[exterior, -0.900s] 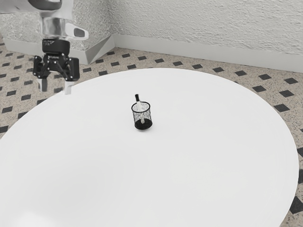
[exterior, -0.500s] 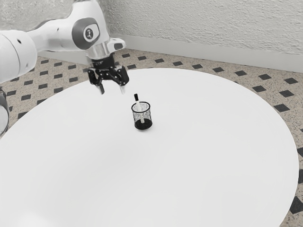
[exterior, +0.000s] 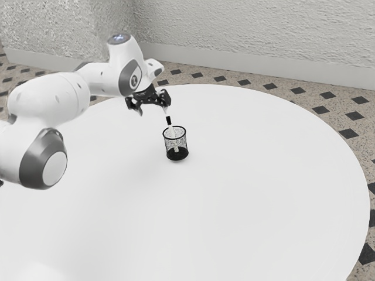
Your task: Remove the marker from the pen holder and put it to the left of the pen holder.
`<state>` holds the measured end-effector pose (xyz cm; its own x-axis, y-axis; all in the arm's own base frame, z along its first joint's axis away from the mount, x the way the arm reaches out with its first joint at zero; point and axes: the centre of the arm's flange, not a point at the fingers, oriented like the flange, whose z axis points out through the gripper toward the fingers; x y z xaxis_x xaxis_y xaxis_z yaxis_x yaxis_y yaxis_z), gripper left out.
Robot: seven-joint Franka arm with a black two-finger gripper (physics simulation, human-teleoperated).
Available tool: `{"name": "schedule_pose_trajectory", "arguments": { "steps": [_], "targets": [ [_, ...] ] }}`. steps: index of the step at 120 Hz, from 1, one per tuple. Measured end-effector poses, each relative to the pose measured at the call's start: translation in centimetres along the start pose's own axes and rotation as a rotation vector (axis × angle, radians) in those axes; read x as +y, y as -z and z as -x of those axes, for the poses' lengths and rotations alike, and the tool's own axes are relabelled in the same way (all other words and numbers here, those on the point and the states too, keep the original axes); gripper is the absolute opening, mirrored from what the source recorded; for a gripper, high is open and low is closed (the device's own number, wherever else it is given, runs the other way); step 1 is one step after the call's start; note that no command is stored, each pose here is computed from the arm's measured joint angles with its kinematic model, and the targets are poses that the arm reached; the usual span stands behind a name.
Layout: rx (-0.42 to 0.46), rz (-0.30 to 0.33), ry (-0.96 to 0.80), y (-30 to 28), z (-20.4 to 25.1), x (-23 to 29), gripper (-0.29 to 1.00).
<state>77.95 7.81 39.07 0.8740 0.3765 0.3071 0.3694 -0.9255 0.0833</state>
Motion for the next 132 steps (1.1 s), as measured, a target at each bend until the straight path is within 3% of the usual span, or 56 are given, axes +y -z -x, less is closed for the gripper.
{"name": "schedule_pose_trajectory", "arguments": {
  "steps": [12,26,54,96,132],
  "targets": [
    [0.038,0.01,0.005,-1.4,-0.8,1.3,0.7],
    [0.022,0.025,0.038,-4.2,-0.3,1.7,0.69],
    [0.032,0.043,0.086,-6.3,-0.6,1.7,0.48],
    [0.045,0.054,0.102,-6.6,-0.8,2.5,0.27],
    [0.018,0.066,0.111,-4.8,-0.7,3.4,0.21]
  ]
}}
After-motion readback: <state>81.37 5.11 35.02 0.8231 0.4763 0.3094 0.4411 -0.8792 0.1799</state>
